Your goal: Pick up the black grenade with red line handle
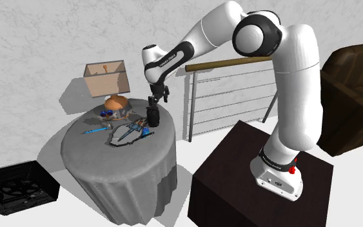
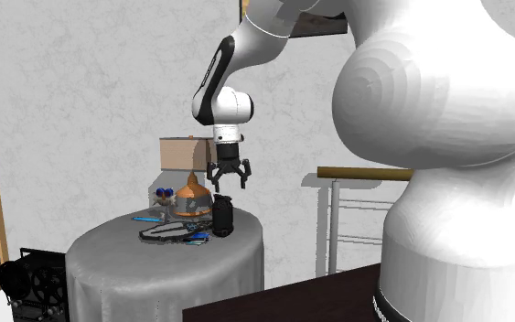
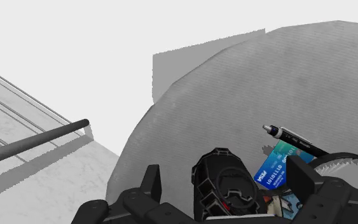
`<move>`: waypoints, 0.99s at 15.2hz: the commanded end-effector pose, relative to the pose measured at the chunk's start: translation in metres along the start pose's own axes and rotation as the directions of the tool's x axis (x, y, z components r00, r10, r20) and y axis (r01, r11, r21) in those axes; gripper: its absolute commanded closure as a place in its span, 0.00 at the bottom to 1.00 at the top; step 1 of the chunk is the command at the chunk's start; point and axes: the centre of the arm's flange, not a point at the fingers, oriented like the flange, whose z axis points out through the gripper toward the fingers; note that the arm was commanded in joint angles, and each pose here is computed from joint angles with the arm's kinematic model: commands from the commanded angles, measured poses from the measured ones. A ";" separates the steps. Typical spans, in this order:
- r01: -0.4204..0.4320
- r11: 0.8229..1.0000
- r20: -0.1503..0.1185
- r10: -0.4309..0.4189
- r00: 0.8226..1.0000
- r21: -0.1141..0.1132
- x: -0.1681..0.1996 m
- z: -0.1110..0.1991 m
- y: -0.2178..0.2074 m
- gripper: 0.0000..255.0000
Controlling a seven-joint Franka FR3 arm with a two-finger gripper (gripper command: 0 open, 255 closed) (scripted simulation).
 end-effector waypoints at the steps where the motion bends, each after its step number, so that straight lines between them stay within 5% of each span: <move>1: 0.000 1.000 0.003 0.000 1.000 0.005 0.023 0.016 -0.004 0.00; 12: 0.000 1.000 0.006 0.000 1.000 0.008 0.044 0.069 -0.009 0.00; 13: 0.000 1.000 0.006 0.000 1.000 0.008 0.044 0.069 -0.009 1.00; 15: 0.000 1.000 0.006 0.000 1.000 0.008 0.044 0.069 -0.009 1.00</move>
